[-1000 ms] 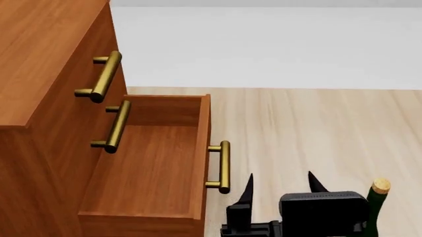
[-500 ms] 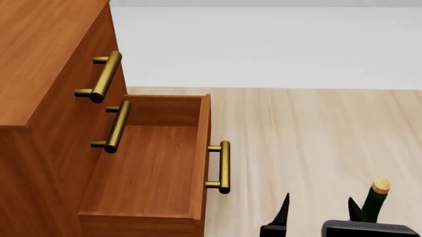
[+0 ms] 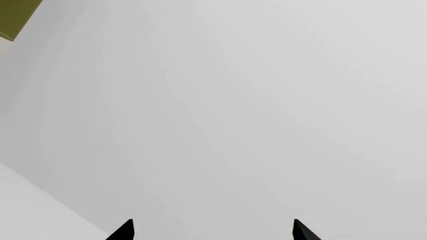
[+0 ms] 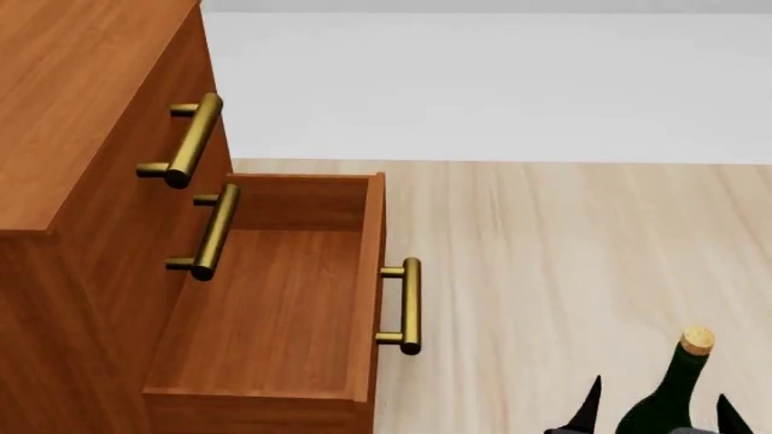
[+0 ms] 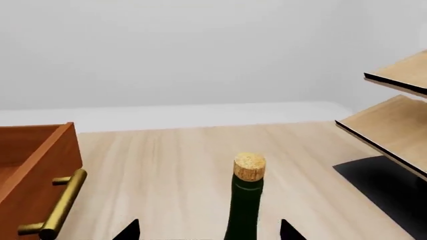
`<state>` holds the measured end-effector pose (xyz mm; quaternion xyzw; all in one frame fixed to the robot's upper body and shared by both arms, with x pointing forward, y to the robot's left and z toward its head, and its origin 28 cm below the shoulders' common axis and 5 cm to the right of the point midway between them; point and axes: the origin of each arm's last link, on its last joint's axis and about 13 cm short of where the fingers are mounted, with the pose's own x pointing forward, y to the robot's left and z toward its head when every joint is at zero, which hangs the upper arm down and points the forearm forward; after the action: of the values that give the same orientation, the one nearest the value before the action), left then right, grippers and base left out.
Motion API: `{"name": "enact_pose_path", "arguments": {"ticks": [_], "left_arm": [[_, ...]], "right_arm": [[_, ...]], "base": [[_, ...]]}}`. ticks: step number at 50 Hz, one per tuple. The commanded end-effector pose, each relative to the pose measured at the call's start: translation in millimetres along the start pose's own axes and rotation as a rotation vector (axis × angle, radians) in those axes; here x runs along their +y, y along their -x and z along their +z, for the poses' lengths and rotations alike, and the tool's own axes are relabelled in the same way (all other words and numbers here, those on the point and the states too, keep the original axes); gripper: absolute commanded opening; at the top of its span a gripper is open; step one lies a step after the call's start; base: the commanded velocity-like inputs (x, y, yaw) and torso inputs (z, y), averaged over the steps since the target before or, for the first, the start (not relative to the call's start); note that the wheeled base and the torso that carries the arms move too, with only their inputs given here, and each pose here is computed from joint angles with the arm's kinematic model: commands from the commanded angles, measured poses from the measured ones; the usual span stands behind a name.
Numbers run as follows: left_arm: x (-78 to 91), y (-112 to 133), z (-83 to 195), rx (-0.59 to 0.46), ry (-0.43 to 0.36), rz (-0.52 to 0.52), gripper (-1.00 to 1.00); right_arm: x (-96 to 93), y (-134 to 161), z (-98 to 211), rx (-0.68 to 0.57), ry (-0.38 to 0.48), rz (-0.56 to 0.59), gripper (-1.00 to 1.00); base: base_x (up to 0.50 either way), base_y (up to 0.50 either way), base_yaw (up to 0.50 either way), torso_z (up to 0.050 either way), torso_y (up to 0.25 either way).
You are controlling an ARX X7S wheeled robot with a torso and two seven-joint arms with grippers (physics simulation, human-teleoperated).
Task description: Put the wine bottle in the bottom drawer of the cabinet.
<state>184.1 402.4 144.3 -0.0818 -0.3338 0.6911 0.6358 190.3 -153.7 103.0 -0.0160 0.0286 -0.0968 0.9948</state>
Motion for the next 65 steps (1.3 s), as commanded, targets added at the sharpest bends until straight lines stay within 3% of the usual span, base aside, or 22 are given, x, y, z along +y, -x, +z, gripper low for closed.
{"name": "enact_pose_path", "arguments": {"ticks": [1,9,10,15,65], "left_arm": [[-0.4,-1,-1,0.001,0.000,-0.001,1.00],[-0.2,-1,-3,0.001,-0.002,0.000,1.00],[-0.3,-1,-3,0.000,-0.002,-0.001,1.00],[-0.2,-1,-3,-0.001,-0.005,0.000,1.00],[-0.1,-1,-2,-0.001,-0.004,0.000,1.00]], "right_arm": [[-12.2,5,5,0.013,0.013,-0.070,1.00],[-18.9,-1,3,0.026,0.005,-0.103,1.00],[-19.7,-4,1,0.052,-0.037,-0.086,1.00],[-22.2,-9,2,0.071,-0.056,-0.082,1.00],[-18.6,-46,-6,0.161,0.013,-0.068,1.00]], "base": [[0.00,0.00,0.00,0.000,0.000],[0.00,0.00,0.00,0.000,0.000],[0.00,0.00,0.00,0.000,0.000],[0.00,0.00,0.00,0.000,0.000],[0.00,0.00,0.00,0.000,0.000]]}}
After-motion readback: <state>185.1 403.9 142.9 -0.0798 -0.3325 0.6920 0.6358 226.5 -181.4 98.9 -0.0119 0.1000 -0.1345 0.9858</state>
